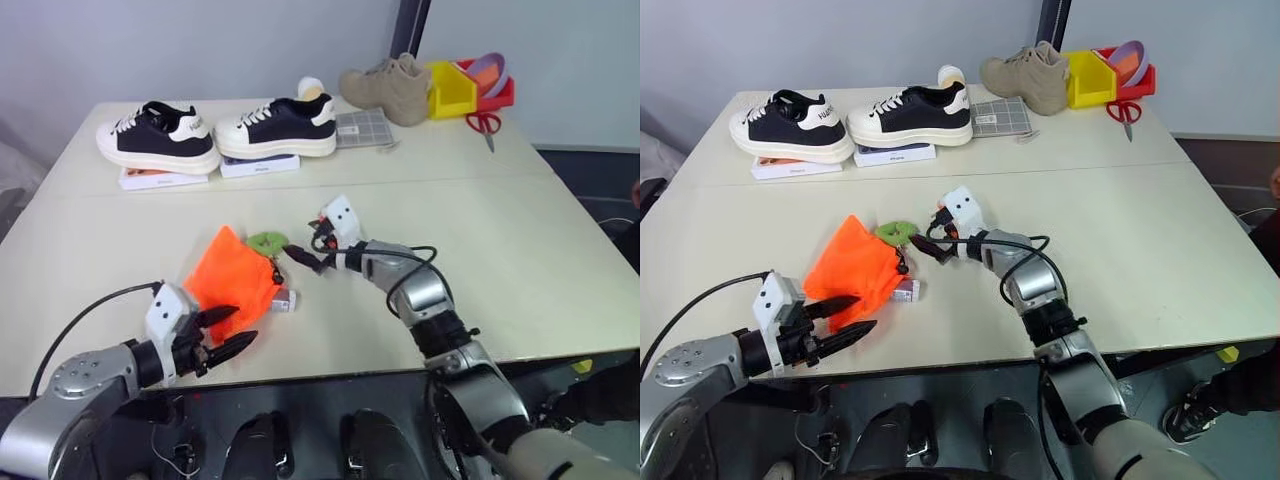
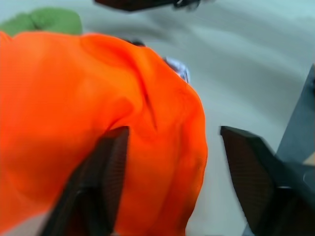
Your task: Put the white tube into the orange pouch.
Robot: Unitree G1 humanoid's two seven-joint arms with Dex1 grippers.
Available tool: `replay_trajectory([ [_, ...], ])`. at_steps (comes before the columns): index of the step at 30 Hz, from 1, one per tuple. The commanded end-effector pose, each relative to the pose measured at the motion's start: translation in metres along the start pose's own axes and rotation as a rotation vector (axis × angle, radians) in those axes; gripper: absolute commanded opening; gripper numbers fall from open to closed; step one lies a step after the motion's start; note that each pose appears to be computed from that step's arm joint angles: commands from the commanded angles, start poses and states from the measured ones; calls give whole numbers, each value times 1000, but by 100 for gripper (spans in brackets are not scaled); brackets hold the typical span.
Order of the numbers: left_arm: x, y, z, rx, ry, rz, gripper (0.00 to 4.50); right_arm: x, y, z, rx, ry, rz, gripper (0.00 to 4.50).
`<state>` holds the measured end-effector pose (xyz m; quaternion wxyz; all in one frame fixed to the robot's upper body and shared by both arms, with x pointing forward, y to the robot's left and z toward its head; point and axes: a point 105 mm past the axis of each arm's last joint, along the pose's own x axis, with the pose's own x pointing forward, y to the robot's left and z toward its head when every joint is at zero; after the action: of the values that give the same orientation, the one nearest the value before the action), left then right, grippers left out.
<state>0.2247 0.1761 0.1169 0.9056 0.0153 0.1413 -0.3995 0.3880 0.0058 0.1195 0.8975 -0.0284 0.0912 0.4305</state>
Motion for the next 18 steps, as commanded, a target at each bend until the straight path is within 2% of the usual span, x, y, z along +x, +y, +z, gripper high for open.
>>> replay_trajectory([
  [1,-5,-5,12,-8,-37,-19,289,10,2,11,15,-21,-2,450],
  [8,-9,-11,20,-71,-67,-54,289,31,9,0,99,33,11,450],
  [9,-10,-10,20,-75,-69,-50,292,32,9,-3,93,49,7,424],
  [11,-11,-8,21,-78,-74,-38,293,33,9,-7,83,63,11,355],
  [14,-13,-4,22,-86,-86,-12,293,31,9,-10,56,62,23,207],
  [16,-14,-1,23,-93,-98,2,293,29,7,-10,40,56,23,90],
  [18,-15,3,26,-106,-121,22,293,24,2,-8,21,33,6,7],
])
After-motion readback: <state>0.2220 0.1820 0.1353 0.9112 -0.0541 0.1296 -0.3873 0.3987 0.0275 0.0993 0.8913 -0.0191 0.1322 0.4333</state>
